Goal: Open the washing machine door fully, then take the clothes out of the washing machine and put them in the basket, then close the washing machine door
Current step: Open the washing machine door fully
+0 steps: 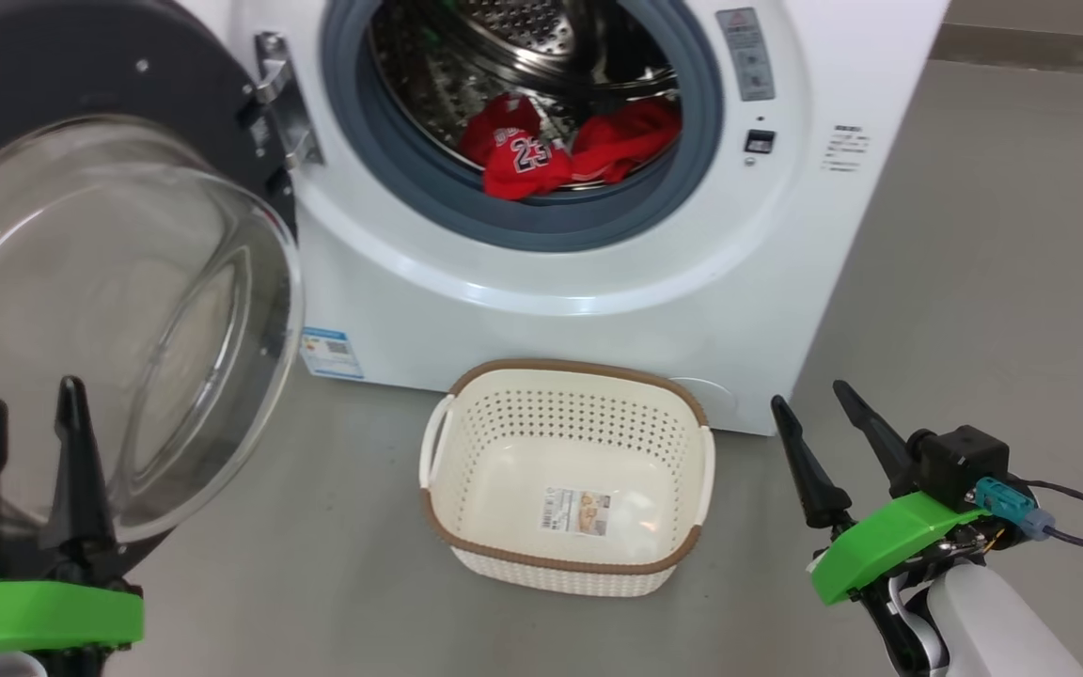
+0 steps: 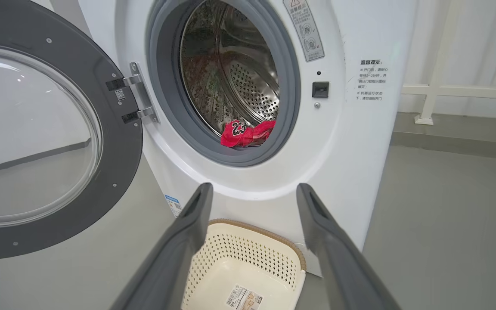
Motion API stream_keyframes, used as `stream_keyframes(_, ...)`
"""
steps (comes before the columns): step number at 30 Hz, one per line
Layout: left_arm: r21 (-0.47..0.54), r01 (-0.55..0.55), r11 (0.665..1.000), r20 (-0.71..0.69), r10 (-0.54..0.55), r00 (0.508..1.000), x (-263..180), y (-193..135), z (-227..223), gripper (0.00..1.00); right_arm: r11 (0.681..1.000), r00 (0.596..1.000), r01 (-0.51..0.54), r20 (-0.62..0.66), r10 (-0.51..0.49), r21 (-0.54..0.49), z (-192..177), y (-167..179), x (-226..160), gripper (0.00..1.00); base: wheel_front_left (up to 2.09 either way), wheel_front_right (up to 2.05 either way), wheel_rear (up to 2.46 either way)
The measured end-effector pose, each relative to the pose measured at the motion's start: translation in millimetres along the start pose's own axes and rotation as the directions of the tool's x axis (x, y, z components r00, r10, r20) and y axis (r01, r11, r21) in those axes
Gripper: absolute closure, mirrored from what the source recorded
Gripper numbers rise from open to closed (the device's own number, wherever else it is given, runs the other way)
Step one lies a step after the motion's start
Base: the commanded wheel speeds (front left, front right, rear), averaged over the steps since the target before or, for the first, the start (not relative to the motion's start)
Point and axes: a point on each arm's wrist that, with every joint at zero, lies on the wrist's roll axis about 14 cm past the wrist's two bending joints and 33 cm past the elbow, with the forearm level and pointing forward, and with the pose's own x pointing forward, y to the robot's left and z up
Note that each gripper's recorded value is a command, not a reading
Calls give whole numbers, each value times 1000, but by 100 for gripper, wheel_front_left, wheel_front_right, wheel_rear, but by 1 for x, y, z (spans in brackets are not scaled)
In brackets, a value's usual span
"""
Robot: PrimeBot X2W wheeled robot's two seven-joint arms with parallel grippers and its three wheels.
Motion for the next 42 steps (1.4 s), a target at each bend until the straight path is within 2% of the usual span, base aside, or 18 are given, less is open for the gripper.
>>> stream_keyframes(2,-85,18,996,-11,-19,1000,2,-9,-6,0,1000,999,13,32,-14,5,10,-3,-3,0,0,0,0)
stream_keyframes(6,-130,100,986,-6,-102,995,7,-30,-10,0,999,995,43,94,-43,1,29,-11,-13,0,0,0,0)
stream_keyframes(11,-159,243,957,5,-245,969,9,-70,-21,0,996,983,91,164,-87,-18,52,-26,-29,0,0,0,0)
stream_keyframes(16,-95,375,922,-15,-378,926,3,-108,-39,0,987,965,157,216,-148,-22,68,-45,-48,0,0,0,0)
stream_keyframes(22,-67,458,887,-69,-462,884,-5,-137,-64,0,976,950,216,234,-205,-22,72,-61,-72,0,0,0,0)
stream_keyframes(30,-92,526,845,-129,-534,835,-13,-164,-95,0,954,922,299,268,-280,-32,82,-83,-106,0,0,0,0)
stream_keyframes(34,-93,533,841,-162,-541,825,-15,-166,-108,0,944,908,329,286,-307,-30,86,-89,-121,0,0,0,0)
stream_keyframes(42,-107,507,855,-244,-517,821,-30,-160,-136,0,928,890,370,303,-341,-41,90,-99,-143,0,0,0,0)
